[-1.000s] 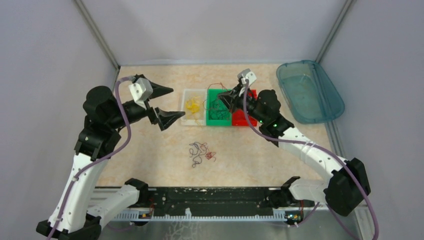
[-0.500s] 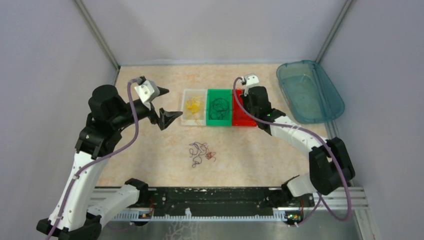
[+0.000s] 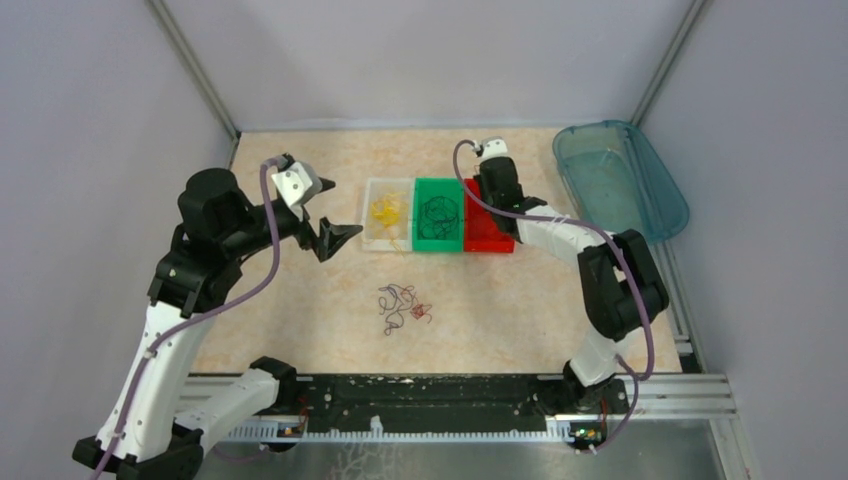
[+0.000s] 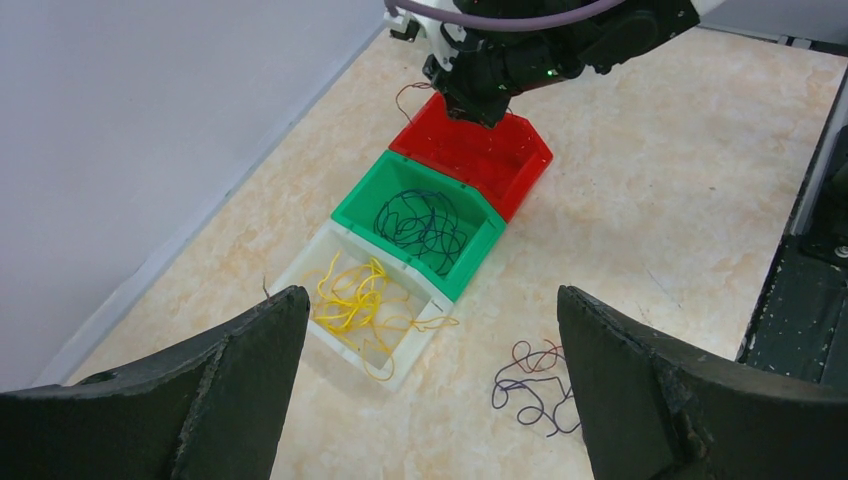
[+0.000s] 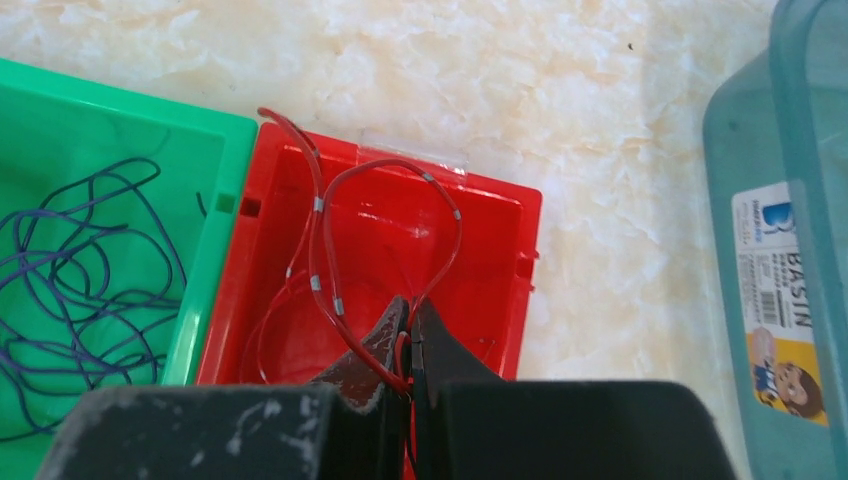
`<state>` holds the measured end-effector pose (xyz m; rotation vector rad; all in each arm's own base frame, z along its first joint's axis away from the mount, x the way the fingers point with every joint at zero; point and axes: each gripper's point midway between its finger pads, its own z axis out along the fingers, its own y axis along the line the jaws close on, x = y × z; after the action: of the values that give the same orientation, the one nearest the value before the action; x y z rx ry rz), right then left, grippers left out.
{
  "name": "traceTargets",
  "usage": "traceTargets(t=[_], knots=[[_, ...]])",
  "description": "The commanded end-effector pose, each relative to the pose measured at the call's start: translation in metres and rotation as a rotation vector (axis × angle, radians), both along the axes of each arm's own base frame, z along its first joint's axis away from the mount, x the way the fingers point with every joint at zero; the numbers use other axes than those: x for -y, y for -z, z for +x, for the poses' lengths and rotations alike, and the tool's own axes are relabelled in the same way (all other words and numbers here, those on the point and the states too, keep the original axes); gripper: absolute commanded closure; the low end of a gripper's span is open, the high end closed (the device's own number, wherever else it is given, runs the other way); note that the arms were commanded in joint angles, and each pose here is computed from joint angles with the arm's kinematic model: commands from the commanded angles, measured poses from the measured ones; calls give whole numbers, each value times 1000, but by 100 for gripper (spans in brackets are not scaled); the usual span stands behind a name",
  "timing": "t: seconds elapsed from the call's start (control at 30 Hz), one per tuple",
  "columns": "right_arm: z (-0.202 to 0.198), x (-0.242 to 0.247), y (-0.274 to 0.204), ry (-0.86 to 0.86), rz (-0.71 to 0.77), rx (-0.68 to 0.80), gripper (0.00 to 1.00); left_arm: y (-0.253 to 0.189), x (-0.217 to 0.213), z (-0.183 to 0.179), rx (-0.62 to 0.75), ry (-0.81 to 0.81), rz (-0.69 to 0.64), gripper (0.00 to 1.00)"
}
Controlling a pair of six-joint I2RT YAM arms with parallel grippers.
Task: Untangle the cables
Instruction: Place the cable in the bin.
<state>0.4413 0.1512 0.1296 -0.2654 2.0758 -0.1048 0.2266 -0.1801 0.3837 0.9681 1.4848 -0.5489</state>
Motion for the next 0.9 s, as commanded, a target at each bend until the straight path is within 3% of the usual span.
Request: traceTargets(t=[0.0, 0.03, 0.07, 0.13, 0.27, 0.3, 0.33, 0.37, 0.87], knots=[[27, -9, -22, 3, 36, 73, 100, -13, -5, -4, 48, -10, 11, 1], [29, -12, -21, -4, 39, 67, 99, -14, -5, -4, 52, -9, 11, 1], [30, -15, -19, -14, 43, 56, 92, -14, -5, -4, 53, -8, 13, 1], [31, -17, -16, -7, 49, 33, 70, -15, -5, -5, 56, -5, 16, 1], [28, -14, -26, 15, 82, 65, 60, -16, -5, -5, 61, -5, 19, 1], [28, -13, -30, 22, 84, 77, 37, -17, -6, -4, 64, -7, 20, 1], [28, -12, -33, 26, 87, 84, 6, -17, -6, -4, 67, -6, 22, 1], [27, -10, -36, 35, 85, 88, 2, -18, -6, -4, 71, -6, 23, 1], [-3, -18, -121, -32, 286, 224, 1, -6, -6, 3, 43, -21, 39, 1]])
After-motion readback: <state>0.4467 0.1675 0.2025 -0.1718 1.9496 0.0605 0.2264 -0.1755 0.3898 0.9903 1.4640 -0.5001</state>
